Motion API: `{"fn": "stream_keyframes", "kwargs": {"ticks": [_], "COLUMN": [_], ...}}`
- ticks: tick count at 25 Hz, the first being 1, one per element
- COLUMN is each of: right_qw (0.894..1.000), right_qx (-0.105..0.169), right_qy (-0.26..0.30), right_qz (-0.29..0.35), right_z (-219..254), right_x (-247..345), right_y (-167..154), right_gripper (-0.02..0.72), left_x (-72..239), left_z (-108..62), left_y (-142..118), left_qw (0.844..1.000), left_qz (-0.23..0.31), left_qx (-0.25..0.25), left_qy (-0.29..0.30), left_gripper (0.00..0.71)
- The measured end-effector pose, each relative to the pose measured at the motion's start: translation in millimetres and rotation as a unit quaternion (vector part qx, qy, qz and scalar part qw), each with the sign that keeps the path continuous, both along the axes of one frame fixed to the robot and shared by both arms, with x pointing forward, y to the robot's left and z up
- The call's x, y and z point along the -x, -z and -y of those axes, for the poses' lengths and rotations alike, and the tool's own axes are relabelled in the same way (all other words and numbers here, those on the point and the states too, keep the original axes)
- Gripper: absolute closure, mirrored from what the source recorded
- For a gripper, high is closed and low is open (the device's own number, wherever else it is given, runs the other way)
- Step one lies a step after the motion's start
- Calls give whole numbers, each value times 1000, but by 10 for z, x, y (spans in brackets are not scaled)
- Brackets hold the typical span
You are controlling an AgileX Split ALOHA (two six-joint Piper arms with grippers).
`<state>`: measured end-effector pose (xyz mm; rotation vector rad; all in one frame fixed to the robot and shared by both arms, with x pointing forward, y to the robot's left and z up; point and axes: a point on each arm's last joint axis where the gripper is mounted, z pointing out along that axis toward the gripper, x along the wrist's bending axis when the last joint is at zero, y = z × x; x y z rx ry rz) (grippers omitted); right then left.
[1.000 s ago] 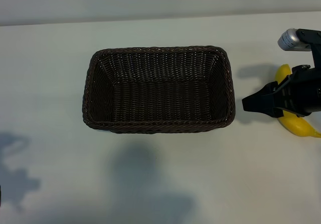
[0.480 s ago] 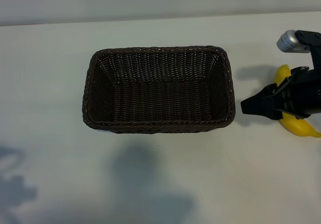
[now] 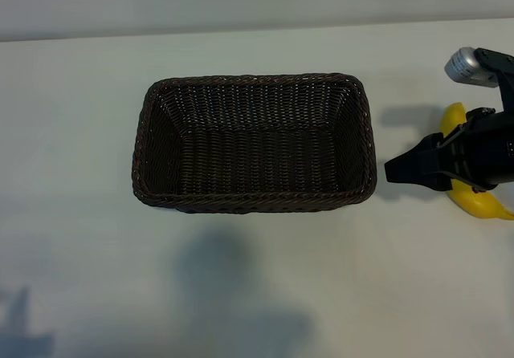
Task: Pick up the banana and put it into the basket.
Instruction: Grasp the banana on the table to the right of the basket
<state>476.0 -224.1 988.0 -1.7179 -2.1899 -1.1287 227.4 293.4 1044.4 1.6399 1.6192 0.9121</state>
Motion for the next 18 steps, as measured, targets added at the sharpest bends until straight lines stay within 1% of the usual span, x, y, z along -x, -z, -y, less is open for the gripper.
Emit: {"fn": "stream_keyframes", "kwargs": {"ticks": [2,6,12,15,18], "right_qw": [1000,1000,999,999,997], "right_qx": [-1,8,24,43,77], "right_qy": [0,-4,-1,7,18], "right_qz": [-5,-4,23,22,11], "right_z": [-2,5,15,34,73], "right_x": [6,-14,-187,-322,-485], "right_y": [1,-28,-278,-387,-498], "right_gripper": [134,134,134,134,134], "left_x": [0,0,6,6,6], "left_z": [0,-1,-11,-12,-12], "left_y": [0,0,0,0,0], "left_qw": [1000,1000,999,999,999], "left_qz": [0,0,0,0,0], "left_qx": [0,0,0,0,0], "left_qy": [0,3,47,53,53], "left_gripper": [99,100,100,100,100]}}
